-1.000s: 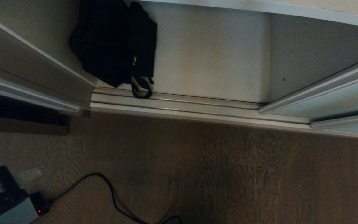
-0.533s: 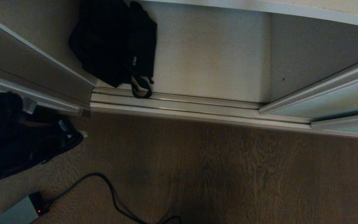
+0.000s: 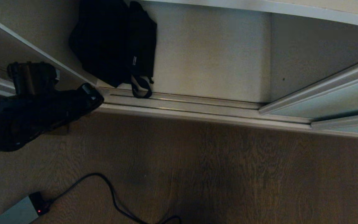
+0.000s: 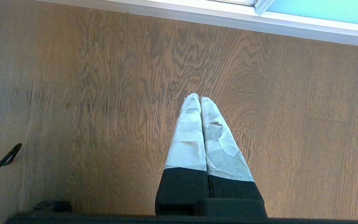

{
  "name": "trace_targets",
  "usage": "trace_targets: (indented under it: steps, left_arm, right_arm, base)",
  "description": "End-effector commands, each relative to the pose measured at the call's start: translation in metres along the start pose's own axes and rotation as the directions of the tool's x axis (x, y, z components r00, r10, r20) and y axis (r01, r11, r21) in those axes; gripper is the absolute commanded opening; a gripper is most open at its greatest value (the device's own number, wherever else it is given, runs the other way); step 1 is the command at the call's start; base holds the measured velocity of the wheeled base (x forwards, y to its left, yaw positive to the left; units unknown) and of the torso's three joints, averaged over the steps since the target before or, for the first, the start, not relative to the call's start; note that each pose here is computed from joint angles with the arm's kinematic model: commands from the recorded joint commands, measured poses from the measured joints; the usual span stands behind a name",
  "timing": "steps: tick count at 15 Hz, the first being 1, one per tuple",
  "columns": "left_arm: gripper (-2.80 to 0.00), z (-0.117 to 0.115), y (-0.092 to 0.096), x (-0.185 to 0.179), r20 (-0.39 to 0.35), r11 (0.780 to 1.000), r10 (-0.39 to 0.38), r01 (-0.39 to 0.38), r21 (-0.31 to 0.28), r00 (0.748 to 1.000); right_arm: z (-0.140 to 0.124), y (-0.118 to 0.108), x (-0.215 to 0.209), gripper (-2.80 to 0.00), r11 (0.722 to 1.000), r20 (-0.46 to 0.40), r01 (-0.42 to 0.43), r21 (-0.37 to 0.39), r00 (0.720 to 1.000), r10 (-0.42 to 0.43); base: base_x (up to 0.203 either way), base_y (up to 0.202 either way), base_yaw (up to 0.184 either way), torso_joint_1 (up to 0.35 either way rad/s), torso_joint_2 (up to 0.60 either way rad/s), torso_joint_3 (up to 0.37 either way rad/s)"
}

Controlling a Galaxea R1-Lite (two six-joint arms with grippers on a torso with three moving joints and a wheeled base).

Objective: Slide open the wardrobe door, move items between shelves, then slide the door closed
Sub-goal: Place the basket on the higher shelf

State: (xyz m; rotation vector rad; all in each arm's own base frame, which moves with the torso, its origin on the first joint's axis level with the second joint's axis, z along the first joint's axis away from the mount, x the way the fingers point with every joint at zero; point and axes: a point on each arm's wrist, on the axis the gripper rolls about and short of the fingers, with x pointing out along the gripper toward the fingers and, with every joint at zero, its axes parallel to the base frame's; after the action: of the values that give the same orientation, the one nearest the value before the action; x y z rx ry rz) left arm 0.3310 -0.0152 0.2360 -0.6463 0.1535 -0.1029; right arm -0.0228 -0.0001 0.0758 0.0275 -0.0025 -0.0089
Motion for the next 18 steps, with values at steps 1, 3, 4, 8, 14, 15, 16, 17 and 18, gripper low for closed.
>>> trace_targets:
  steps: [1,3,4,8,14,15,16,17,18]
  left_arm:
    - [0.0,0.003,-0.005,0.018,0.051,0.999,-0.053,0.053,0.006,0.997]
    - [0.0,0.013,-0.013,0.023,0.105,0.997,-0.08,0.079,0.015,0.991]
    - [0.0,0.015,-0.014,0.028,0.128,0.996,-0.088,0.086,0.019,0.988]
    - [0.0,0.02,-0.015,0.051,0.193,0.99,-0.134,0.122,0.074,0.972]
    - [0.0,0.015,-0.006,0.086,0.261,0.947,-0.176,0.091,0.308,0.949]
    - [0.0,0.014,-0.006,0.087,0.266,0.941,-0.174,0.08,0.33,0.948]
    - [0.0,0.013,-0.004,0.093,0.27,0.93,-0.174,0.067,0.362,0.947]
    - [0.0,0.016,-0.004,0.099,0.291,0.919,-0.184,0.059,0.39,0.939]
    - [0.0,0.018,-0.004,0.105,0.312,0.913,-0.195,0.056,0.404,0.93]
  right_arm:
    - [0.0,0.0,0.0,-2.8,1.0,-0.001,0.0,0.0,1.0,0.0]
    - [0.0,0.0,0.0,-2.8,1.0,-0.001,0.0,0.0,1.0,0.0]
    - [0.0,0.0,0.0,-2.8,1.0,0.001,0.0,0.0,1.0,0.0]
    - [0.0,0.0,0.0,-2.8,1.0,-0.001,0.0,0.0,1.0,0.0]
    - [0.0,0.0,0.0,-2.8,1.0,-0.001,0.0,0.0,1.0,0.0]
    - [0.0,0.0,0.0,-2.8,1.0,-0.001,0.0,0.0,1.0,0.0]
    - [0.0,0.0,0.0,-2.8,1.0,-0.001,0.0,0.0,1.0,0.0]
    - [0.0,0.0,0.0,-2.8,1.0,-0.001,0.0,0.0,1.0,0.0]
    - [0.0,0.0,0.0,-2.8,1.0,-0.001,-0.001,0.0,1.0,0.001]
  base:
    - [0.0,0.0,0.0,0.0,0.0,0.0]
    - [0.0,0.0,0.0,0.0,0.0,0.0]
    - [0.0,0.0,0.0,0.0,0.0,0.0]
    - [0.0,0.0,0.0,0.0,0.0,0.0]
    - [0.0,0.0,0.0,0.0,0.0,0.0]
    - [0.0,0.0,0.0,0.0,0.0,0.0]
    - [0.0,0.0,0.0,0.0,0.0,0.0]
    - [0.0,0.0,0.0,0.0,0.0,0.0]
    - [0.0,0.0,0.0,0.0,0.0,0.0]
